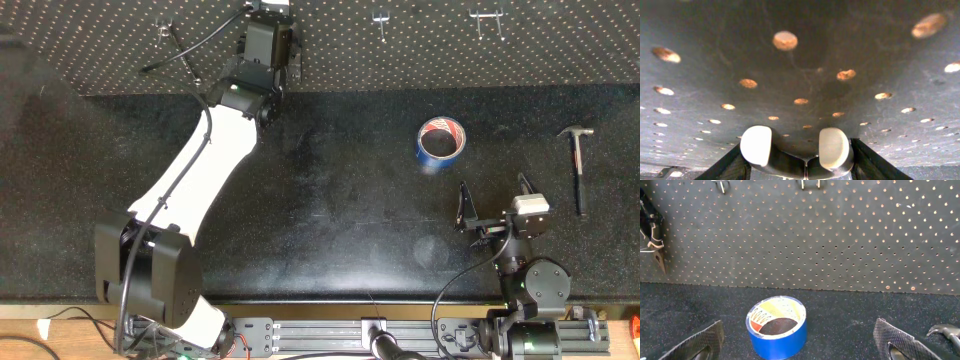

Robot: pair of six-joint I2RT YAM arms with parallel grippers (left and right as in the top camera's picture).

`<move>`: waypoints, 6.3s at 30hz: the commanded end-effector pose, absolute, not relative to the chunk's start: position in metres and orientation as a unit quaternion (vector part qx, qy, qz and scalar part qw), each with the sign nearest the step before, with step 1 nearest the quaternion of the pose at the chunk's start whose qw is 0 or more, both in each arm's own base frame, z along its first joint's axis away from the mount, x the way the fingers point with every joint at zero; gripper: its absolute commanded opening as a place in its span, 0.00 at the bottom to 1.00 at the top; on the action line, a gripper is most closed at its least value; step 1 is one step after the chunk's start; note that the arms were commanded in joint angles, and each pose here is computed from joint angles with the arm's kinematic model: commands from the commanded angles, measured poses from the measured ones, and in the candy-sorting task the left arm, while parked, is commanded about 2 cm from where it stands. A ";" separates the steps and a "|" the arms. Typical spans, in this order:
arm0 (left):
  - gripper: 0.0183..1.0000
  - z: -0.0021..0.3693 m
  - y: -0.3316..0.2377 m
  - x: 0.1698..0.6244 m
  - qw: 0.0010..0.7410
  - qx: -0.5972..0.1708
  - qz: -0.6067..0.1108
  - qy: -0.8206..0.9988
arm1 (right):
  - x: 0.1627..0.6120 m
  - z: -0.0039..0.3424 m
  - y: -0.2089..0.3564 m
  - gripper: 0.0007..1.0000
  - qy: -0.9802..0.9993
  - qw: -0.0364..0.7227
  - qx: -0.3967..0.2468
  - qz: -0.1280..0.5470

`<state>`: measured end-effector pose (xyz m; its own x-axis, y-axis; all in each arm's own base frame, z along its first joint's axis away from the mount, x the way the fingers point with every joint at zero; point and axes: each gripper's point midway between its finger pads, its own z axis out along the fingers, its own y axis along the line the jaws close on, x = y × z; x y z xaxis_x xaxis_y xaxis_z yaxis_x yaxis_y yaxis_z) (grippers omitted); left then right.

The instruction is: Place Tools Onto Pegboard

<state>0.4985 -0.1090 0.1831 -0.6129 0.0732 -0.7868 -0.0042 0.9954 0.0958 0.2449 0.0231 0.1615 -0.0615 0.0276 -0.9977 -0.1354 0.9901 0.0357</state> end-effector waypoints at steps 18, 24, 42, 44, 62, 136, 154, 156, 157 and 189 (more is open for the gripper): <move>1.00 0.264 -0.066 0.408 0.488 0.003 -0.003 0.873 | 0.245 0.160 0.024 0.98 0.727 0.683 -0.040 0.057; 1.00 0.223 0.012 0.300 0.669 -0.179 -0.114 0.712 | 0.245 0.160 0.024 0.98 0.727 0.683 -0.040 0.057; 0.99 0.160 -0.003 0.248 0.684 -0.030 -0.028 0.728 | 0.245 0.160 0.024 0.98 0.727 0.683 -0.040 0.057; 0.99 0.157 -0.003 0.246 0.680 -0.030 -0.028 0.732 | 0.245 0.160 0.024 0.98 0.727 0.683 -0.040 0.057; 0.99 0.156 -0.004 0.246 0.679 -0.027 -0.031 0.733 | 0.246 0.173 0.016 0.98 0.720 0.684 0.047 0.109; 0.99 0.156 -0.004 0.246 0.679 -0.027 -0.031 0.733 | 0.267 0.177 -0.020 0.98 0.989 0.134 0.064 -0.025; 1.00 0.156 -0.004 0.246 0.679 -0.027 -0.031 0.733 | 0.274 0.043 -0.183 0.98 0.999 0.007 -0.030 -0.011; 0.99 0.156 -0.004 0.246 0.679 -0.027 -0.031 0.733 | 0.267 0.038 -0.190 0.98 1.000 0.002 -0.008 -0.003; 1.00 0.156 -0.004 0.246 0.679 -0.027 -0.031 0.733 | 0.265 0.034 -0.191 0.98 1.000 -0.002 -0.005 0.005; 1.00 0.156 -0.004 0.246 0.679 -0.027 -0.031 0.733 | 0.347 0.290 -0.041 0.07 0.873 0.473 -0.114 -0.023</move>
<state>0.2464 -0.0028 0.1574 -0.0738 -0.0946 -0.9928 -0.0064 0.9955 -0.0944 0.3382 -0.1010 0.2526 -0.6568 -0.1325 -0.7424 -0.0444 0.9895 -0.1374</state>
